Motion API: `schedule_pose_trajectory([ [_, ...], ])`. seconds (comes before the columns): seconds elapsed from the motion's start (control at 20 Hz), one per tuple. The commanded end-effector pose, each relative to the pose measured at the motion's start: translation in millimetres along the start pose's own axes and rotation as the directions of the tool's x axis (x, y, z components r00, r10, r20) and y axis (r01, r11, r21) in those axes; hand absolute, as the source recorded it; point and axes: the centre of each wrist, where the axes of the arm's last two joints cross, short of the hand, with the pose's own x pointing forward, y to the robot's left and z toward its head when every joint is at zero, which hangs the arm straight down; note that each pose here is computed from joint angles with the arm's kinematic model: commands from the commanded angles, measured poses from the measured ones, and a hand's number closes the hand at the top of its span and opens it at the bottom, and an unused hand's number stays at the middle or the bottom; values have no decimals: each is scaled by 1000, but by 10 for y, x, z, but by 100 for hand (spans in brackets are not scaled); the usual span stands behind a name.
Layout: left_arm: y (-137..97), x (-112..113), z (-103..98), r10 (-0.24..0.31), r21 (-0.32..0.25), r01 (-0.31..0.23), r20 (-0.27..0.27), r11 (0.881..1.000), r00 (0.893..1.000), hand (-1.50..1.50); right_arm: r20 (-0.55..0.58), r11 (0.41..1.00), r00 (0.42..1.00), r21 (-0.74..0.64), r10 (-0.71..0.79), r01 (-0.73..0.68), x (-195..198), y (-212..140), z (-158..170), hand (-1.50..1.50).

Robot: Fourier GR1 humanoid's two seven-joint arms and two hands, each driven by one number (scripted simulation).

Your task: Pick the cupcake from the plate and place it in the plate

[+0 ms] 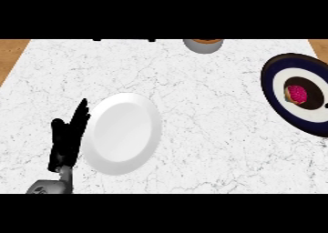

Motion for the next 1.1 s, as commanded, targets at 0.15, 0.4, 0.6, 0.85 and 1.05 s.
schedule_pose_trajectory([
  [0.15, 22, 62, 13, -8, -15, 8, 11, 1000, 1000, 0, 34, 985, 985, 48, -168, 167, -129, -160, 298, -150],
  [0.4, -18, -22, 0, -4, -15, 4, 6, 1000, 1000, 0, 90, 985, 981, 48, -172, 168, -226, -145, 472, -150],
  [0.6, -73, -30, 28, 0, -26, 1, 24, 1000, 1000, 0, 97, 984, 980, 44, -176, 172, -269, -1, 447, -150],
  [0.85, 36, 72, -21, -2, -26, 2, -2, 1000, 1000, 0, 73, 992, 989, 18, -129, 128, -233, -1, 380, -150],
  [1.05, 81, 58, -34, -4, -11, 4, 4, 1000, 1000, 0, 43, 998, 997, 4, -56, 56, -375, 177, 536, -150],
])
